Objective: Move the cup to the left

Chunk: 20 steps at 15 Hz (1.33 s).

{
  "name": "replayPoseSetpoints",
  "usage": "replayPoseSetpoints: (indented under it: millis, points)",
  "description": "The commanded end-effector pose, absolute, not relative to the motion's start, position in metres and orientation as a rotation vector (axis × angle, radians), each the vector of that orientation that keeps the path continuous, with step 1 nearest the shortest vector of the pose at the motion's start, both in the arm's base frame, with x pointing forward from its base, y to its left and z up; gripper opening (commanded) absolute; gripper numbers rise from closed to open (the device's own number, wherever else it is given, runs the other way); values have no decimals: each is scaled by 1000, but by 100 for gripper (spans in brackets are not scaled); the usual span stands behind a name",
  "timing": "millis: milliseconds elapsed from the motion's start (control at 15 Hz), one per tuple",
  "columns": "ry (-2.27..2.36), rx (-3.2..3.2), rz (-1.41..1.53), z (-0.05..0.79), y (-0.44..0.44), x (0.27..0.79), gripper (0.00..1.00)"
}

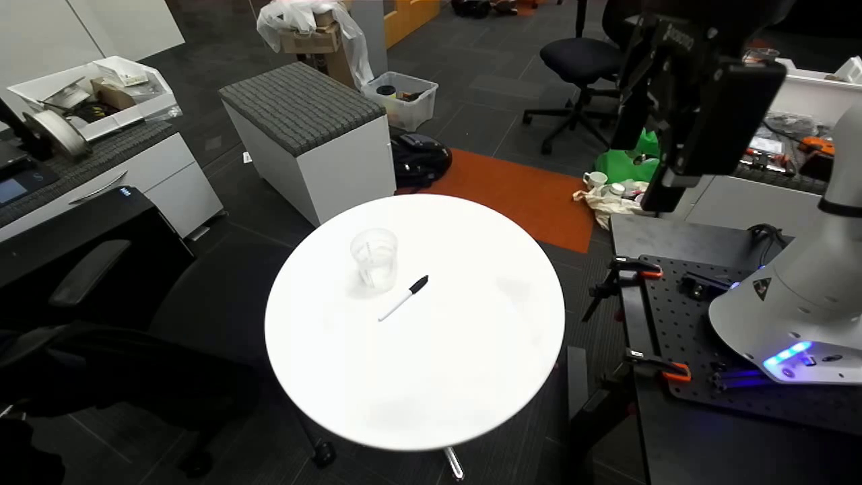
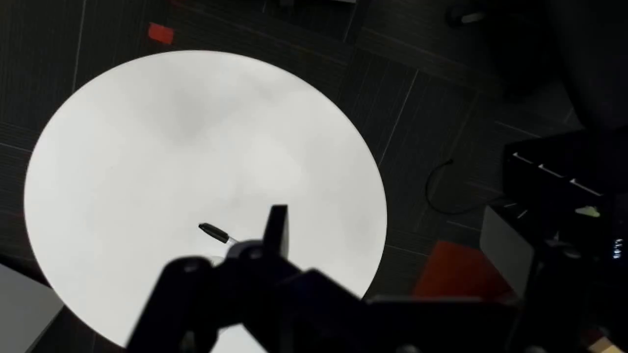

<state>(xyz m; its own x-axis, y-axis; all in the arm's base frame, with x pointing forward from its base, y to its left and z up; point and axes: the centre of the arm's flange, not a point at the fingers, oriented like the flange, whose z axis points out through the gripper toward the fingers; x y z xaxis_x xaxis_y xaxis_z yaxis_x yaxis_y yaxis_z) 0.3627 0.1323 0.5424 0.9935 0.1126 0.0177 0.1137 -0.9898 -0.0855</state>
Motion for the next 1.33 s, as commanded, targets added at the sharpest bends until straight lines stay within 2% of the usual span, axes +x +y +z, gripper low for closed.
replayPoseSetpoints:
  millis: [0,733,1267]
  points:
    - [-150,-3060,-100,547,124,373,100]
    - [117,-3060,-402,545,49,426,100]
    - [249,-3038,-519,484,6,471,100]
